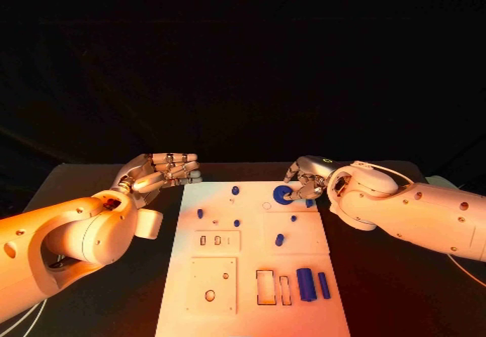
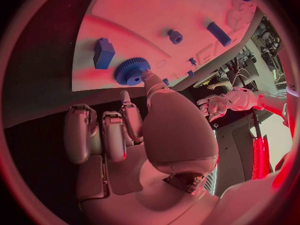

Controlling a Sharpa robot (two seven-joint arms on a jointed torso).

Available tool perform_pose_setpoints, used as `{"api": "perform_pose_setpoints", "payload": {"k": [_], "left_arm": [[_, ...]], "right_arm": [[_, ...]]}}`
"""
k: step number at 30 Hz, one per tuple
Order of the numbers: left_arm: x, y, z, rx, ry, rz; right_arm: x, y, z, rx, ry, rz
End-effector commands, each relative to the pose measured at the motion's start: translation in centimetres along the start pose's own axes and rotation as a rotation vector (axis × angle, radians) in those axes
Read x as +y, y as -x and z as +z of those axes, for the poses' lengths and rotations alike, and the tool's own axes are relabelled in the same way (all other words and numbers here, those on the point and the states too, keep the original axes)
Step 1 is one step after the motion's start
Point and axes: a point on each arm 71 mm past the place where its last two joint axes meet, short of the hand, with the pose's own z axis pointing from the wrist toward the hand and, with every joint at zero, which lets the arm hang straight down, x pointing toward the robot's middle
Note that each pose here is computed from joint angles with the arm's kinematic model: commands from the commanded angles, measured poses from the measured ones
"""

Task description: Assemble the parts on the task board

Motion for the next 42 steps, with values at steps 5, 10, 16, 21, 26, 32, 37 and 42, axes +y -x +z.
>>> {"api": "perform_pose_setpoints", "payload": {"k": [5,10,16,21,26,32,37,42], "left_arm": [[-0.06,-0.27,0.14,0.021,-0.004,-0.009],[-0.06,-0.22,0.14,0.02,-0.003,-0.009],[-0.05,-0.25,0.15,0.021,-0.002,-0.009],[-0.04,-0.26,0.16,0.021,-0.002,-0.009],[-0.04,-0.23,0.15,0.021,-0.001,-0.009],[-0.02,-0.19,0.15,0.02,0.001,-0.009],[-0.01,-0.22,0.17,0.021,0.002,-0.009],[-0.01,-0.22,0.18,0.021,0.002,-0.009]], "right_arm": [[0.0,-0.7,0.2,0.05,-0.009,-0.007],[0.1,-0.9,0.3,0.056,-0.003,-0.006],[0.3,-1.0,0.4,0.063,0.0,-0.006],[0.2,-1.1,0.5,0.066,-0.004,-0.009],[0.2,-1.2,0.6,0.062,-0.004,-0.027],[0.7,-1.1,0.5,0.015,0.019,-0.085],[1.3,-0.9,0.4,-0.044,0.045,-0.126],[1.7,-0.8,0.3,-0.069,0.061,-0.143]]}}
